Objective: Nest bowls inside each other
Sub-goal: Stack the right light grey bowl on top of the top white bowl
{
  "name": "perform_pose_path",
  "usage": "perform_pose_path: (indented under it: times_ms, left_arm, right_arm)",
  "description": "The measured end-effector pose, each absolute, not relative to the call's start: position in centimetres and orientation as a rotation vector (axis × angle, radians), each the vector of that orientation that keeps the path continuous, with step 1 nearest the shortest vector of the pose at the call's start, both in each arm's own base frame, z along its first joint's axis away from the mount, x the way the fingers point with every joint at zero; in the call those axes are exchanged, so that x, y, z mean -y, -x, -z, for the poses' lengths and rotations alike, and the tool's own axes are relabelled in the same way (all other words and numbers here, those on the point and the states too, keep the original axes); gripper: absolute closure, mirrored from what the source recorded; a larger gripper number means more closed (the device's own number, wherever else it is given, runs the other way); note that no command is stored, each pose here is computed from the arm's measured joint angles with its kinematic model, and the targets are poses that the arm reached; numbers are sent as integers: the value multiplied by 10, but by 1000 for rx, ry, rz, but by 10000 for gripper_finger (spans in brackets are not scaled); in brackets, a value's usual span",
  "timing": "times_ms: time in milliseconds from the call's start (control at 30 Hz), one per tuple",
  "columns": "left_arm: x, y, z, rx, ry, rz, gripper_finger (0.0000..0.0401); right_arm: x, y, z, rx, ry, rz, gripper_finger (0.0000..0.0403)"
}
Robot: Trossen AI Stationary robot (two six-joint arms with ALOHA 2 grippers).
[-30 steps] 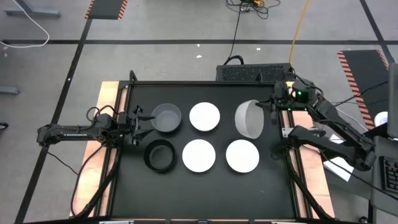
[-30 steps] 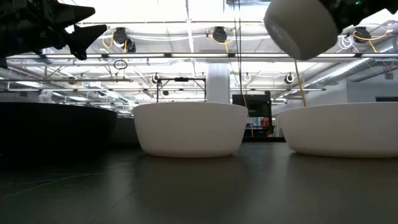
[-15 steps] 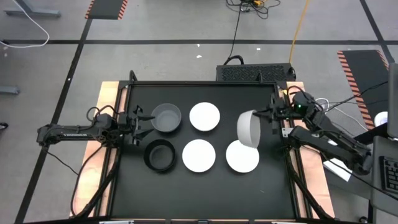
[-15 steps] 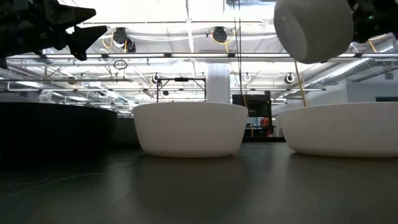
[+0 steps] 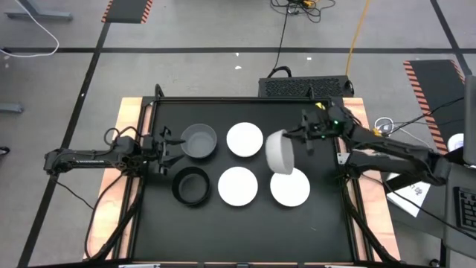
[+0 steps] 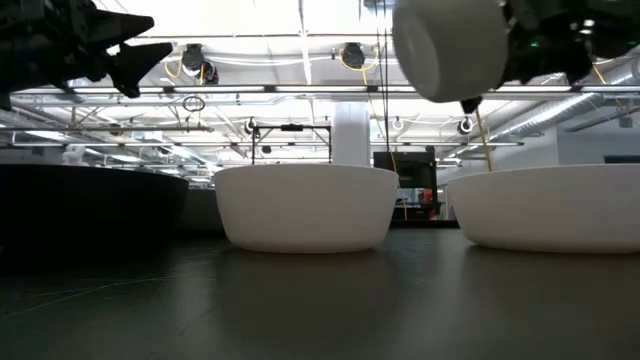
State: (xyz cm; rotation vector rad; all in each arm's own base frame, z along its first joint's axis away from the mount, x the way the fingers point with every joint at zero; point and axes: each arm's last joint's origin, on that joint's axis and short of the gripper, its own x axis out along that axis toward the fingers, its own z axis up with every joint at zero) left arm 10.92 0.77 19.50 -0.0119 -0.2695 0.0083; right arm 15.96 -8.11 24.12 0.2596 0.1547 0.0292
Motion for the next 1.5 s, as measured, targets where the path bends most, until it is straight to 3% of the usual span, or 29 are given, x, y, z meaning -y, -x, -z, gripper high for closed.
perform_pose_path:
  times_ms: [200,700,1500]
  left_arm:
    - [-8,-110,-192,241,14,-8,146]
    - [-8,-110,-191,227,18,-7,146]
    - [-8,-111,-188,198,2,-9,146]
  right_arm:
    - [99,-194,-256,-219,-273,-43,403]
    - [149,-269,-268,-609,-315,15,403]
    - [203,-330,-234,-881,-215,124,403]
